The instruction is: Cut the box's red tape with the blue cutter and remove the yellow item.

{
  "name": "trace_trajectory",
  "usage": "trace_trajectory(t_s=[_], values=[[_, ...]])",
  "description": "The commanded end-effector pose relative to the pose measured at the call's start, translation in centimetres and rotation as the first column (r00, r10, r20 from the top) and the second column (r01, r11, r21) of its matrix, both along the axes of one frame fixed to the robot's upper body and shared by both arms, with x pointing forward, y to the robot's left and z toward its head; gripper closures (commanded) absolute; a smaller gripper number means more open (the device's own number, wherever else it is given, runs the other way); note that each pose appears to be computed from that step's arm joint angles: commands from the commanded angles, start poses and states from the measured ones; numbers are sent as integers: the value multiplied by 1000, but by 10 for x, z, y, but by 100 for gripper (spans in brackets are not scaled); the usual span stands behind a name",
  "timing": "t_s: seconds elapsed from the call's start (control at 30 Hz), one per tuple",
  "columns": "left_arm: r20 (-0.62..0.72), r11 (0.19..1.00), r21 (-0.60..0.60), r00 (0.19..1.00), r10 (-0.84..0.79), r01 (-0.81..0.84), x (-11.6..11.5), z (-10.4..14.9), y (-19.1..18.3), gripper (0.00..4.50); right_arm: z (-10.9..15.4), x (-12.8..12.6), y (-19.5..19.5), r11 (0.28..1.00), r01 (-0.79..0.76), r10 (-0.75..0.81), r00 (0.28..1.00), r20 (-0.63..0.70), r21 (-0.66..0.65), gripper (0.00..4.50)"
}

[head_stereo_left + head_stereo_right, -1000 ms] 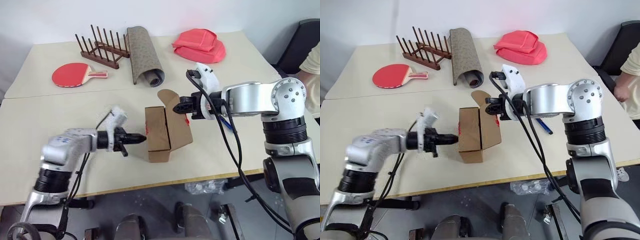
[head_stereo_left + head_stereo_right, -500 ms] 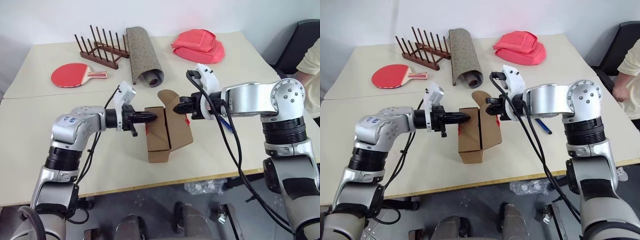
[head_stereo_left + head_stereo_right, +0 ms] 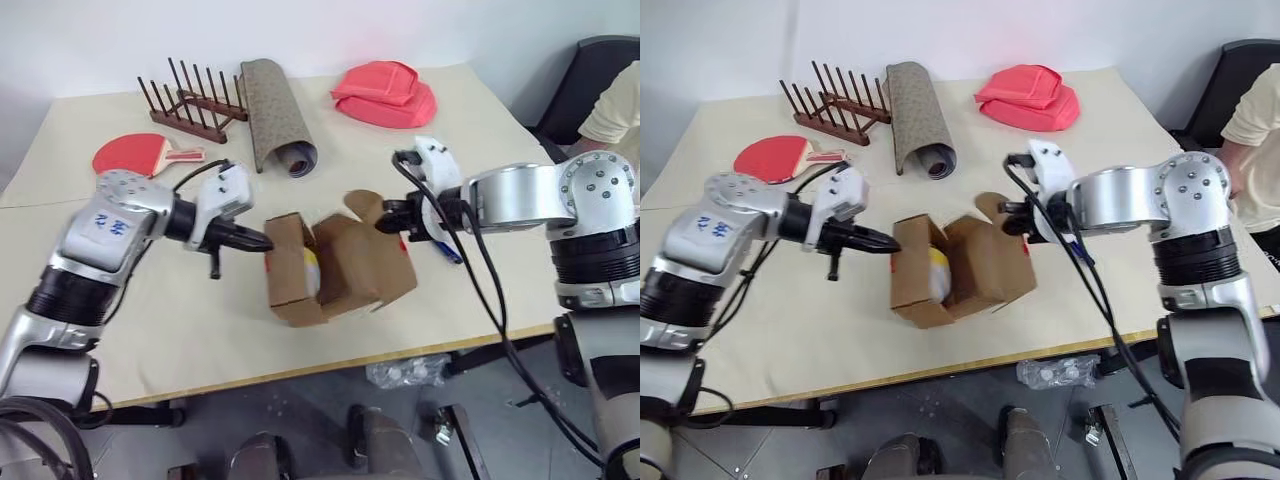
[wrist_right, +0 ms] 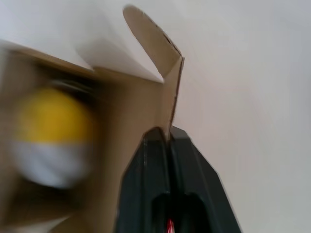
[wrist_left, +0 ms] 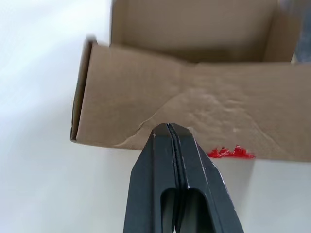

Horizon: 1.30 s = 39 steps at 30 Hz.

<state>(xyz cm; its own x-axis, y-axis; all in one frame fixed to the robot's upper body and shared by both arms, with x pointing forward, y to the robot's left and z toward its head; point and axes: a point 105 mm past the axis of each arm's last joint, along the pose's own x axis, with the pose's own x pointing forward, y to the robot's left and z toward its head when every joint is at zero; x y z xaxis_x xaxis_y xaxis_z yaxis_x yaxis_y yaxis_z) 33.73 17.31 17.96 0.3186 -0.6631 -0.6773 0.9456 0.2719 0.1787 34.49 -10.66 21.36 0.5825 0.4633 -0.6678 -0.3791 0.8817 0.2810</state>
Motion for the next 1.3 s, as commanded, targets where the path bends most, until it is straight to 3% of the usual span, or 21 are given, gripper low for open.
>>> trace_trajectory(t_s=[0.03,0.37,0.5,0.67,0.83,0.97,1.1,1.3], values=[[-104,998,59,995,-5,11,-8,-38,-2,450,7,-4,5,999,-46,47,999,19,-10,445],[-55,998,-24,997,57,-58,6,-45,-15,450,-23,-10,14,997,-63,61,997,-45,-44,445],[-49,994,-65,996,81,-84,7,-40,-14,450,-23,-10,16,997,-63,61,997,-42,-45,445],[-40,954,-285,996,84,-92,5,29,-4,450,-9,-7,9,998,-50,50,999,-7,-46,445],[58,918,-396,998,-1,24,1,86,-23,450,9,-4,8,998,-52,54,998,40,-47,445],[70,929,-352,993,-96,114,-5,90,-44,450,12,-4,11,997,-63,65,997,46,-44,445],[9,947,-207,969,-247,244,-19,63,-60,450,12,-4,11,996,-66,68,997,46,-54,445],[35,951,-29,951,-307,308,-8,42,-62,450,21,-3,15,996,-73,76,995,67,-47,445]])
